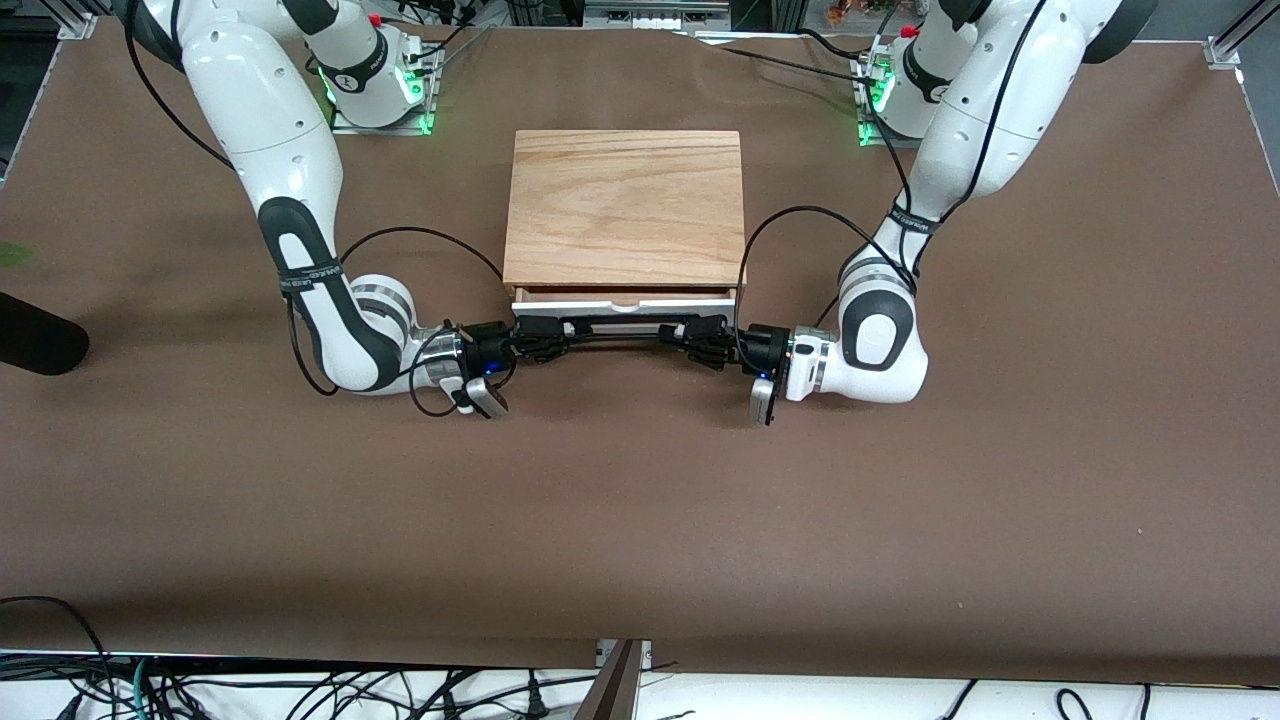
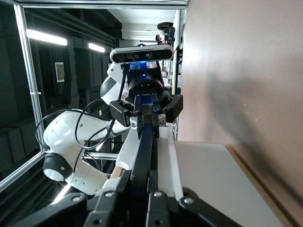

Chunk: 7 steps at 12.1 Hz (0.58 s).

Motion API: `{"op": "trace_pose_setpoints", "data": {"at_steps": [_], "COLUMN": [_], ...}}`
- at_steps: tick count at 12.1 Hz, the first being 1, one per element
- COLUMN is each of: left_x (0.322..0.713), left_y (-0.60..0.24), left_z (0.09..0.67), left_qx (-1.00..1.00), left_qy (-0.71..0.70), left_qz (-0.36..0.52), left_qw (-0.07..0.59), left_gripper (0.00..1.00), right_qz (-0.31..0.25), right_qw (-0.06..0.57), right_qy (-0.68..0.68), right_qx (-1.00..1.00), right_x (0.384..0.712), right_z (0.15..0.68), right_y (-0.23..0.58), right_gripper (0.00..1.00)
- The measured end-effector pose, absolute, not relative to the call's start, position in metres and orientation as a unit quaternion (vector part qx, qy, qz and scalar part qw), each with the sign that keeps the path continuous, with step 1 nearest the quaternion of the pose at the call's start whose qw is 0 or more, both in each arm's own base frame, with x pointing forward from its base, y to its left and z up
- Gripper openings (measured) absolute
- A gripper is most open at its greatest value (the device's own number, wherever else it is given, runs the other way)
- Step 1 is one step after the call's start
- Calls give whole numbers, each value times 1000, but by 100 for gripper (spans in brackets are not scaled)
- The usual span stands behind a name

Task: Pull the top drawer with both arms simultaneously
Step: 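Pull the handle outward with both grippers to slide the drawer open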

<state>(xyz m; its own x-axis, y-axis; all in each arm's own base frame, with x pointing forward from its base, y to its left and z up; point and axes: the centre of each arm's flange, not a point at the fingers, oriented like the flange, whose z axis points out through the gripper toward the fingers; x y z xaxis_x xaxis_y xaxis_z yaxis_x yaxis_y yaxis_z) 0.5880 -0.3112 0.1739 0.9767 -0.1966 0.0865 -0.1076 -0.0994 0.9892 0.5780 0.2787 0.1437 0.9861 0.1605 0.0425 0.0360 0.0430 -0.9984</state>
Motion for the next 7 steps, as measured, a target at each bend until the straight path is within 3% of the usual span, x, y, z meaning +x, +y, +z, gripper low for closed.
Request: {"op": "trace_pose_setpoints", "data": {"at_steps": [7], "left_x": [625], "left_y": [-312], "left_z": [175], "left_qx": [743], "left_qy": [-78], "left_qz": [-33], "left_qw": [664], "left_gripper": [19], "right_qz": [37], "right_qw": [720], "right_qy": [-63], "right_qx": [-691], "right_x": [616], "right_z": [144], "right_y": [276], "right_gripper": [18]}}
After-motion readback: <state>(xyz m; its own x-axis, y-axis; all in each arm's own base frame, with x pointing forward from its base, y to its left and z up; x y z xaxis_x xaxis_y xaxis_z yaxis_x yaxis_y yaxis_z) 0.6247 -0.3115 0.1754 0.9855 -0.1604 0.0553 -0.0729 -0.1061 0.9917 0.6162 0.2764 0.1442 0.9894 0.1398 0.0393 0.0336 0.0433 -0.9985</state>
